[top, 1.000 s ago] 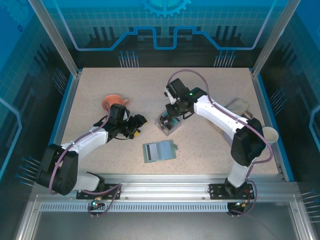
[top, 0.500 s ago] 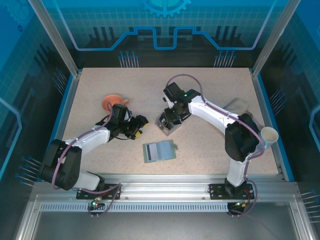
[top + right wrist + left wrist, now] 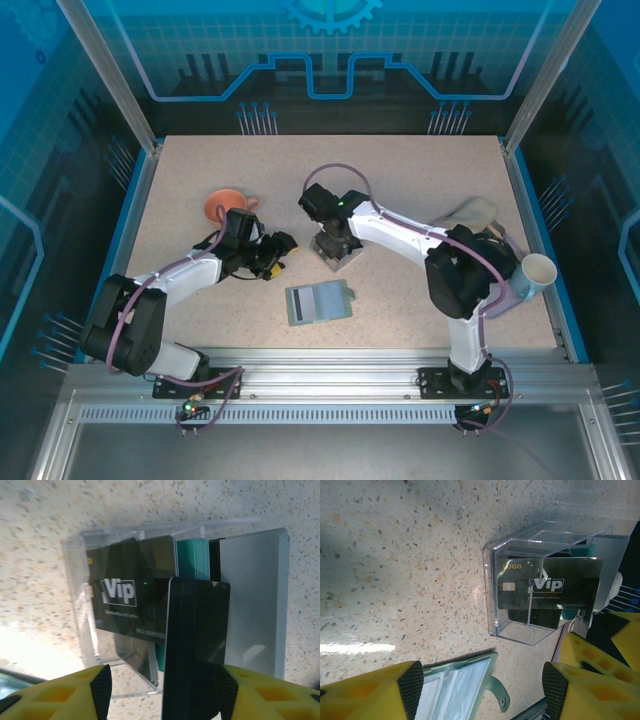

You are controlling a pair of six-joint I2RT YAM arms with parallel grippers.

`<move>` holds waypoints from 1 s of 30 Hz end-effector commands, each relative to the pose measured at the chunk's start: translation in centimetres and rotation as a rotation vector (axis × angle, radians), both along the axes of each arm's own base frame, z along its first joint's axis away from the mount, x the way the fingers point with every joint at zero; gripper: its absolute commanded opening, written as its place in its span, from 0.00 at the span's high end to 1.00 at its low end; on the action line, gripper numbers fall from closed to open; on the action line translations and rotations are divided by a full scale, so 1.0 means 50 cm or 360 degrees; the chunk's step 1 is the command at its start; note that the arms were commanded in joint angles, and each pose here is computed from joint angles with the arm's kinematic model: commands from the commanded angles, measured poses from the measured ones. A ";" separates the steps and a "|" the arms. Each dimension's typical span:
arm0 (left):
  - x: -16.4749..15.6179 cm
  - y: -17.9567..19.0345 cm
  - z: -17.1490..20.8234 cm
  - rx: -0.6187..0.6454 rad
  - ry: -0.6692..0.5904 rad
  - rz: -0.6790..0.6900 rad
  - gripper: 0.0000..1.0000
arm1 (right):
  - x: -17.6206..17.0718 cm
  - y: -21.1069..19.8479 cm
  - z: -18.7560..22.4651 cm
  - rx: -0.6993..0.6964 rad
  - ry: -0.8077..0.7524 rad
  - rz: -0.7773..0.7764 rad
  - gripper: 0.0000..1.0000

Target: Put the credit cards into the card holder

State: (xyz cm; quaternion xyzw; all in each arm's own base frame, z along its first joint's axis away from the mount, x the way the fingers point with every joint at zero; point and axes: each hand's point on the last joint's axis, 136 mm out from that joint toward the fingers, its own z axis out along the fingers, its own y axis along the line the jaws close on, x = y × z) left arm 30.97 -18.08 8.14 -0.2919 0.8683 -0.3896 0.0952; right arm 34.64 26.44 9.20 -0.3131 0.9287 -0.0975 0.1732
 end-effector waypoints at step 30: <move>0.010 -0.001 0.061 -0.0018 -0.0140 -0.0041 0.32 | 0.001 -0.063 0.195 0.0067 -0.0408 -0.0162 1.00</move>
